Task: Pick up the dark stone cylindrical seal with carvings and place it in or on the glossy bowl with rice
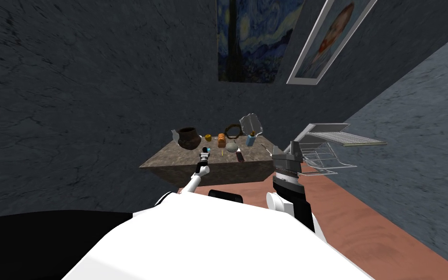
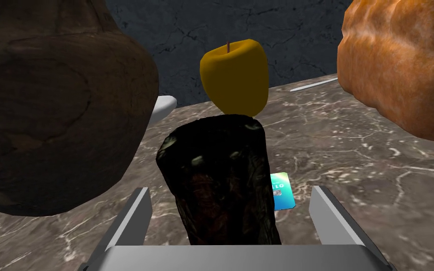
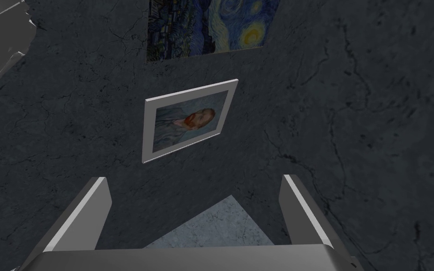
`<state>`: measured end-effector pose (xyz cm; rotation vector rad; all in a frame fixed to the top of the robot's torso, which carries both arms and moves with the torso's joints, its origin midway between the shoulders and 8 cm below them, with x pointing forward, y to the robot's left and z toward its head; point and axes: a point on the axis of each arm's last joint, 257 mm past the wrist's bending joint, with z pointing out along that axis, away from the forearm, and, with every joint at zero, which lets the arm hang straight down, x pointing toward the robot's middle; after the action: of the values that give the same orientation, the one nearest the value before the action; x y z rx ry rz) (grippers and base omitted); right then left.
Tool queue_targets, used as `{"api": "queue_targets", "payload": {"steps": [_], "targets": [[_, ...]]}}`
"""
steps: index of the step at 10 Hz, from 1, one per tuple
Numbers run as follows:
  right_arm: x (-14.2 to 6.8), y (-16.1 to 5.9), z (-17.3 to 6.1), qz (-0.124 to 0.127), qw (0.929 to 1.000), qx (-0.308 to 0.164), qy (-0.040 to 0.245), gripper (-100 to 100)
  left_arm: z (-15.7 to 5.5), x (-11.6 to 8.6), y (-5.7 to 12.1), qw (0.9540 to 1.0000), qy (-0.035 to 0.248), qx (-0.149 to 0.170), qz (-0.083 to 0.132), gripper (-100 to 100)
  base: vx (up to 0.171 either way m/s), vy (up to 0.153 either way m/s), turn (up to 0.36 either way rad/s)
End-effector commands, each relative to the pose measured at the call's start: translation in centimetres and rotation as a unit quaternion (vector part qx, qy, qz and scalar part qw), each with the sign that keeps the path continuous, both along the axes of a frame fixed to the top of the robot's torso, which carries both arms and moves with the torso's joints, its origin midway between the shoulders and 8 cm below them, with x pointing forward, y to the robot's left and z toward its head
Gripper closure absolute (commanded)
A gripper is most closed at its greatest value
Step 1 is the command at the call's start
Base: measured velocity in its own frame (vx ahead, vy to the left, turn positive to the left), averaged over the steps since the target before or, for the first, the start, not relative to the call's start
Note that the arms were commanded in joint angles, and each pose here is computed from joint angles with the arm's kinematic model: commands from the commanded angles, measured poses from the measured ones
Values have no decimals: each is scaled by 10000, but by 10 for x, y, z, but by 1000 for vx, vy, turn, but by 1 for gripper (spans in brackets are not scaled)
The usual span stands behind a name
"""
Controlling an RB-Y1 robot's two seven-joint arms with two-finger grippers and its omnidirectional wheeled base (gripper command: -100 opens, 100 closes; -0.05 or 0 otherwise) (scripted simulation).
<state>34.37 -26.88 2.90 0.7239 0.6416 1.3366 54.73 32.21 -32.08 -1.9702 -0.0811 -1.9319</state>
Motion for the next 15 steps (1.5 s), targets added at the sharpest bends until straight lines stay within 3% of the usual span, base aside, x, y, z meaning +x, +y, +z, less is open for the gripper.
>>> {"api": "queue_targets", "payload": {"steps": [1,4,6,7,10,11,15], "targets": [[0,0,0,0,10000,0,0,0,-6,2,1,10000,72,0,1,-100,-20,11,0],[0,0,0,0,10000,0,0,0,9,24,0,10000,-52,-25,45,-100,-49,11,-18],[0,0,0,0,10000,0,0,0,0,26,-2,10000,65,-17,28,-100,-39,13,-8],[0,0,0,0,10000,0,0,0,11,38,-4,10000,-27,-35,45,-100,-39,6,-19],[0,0,0,0,10000,0,0,0,7,38,-4,10000,34,-29,36,-100,-23,5,-5],[0,0,0,0,10000,0,0,0,7,37,-4,10000,38,-30,37,100,0,0,0],[0,0,0,0,10000,0,0,0,7,38,-4,10000,30,-39,41,100,0,0,0]]}}
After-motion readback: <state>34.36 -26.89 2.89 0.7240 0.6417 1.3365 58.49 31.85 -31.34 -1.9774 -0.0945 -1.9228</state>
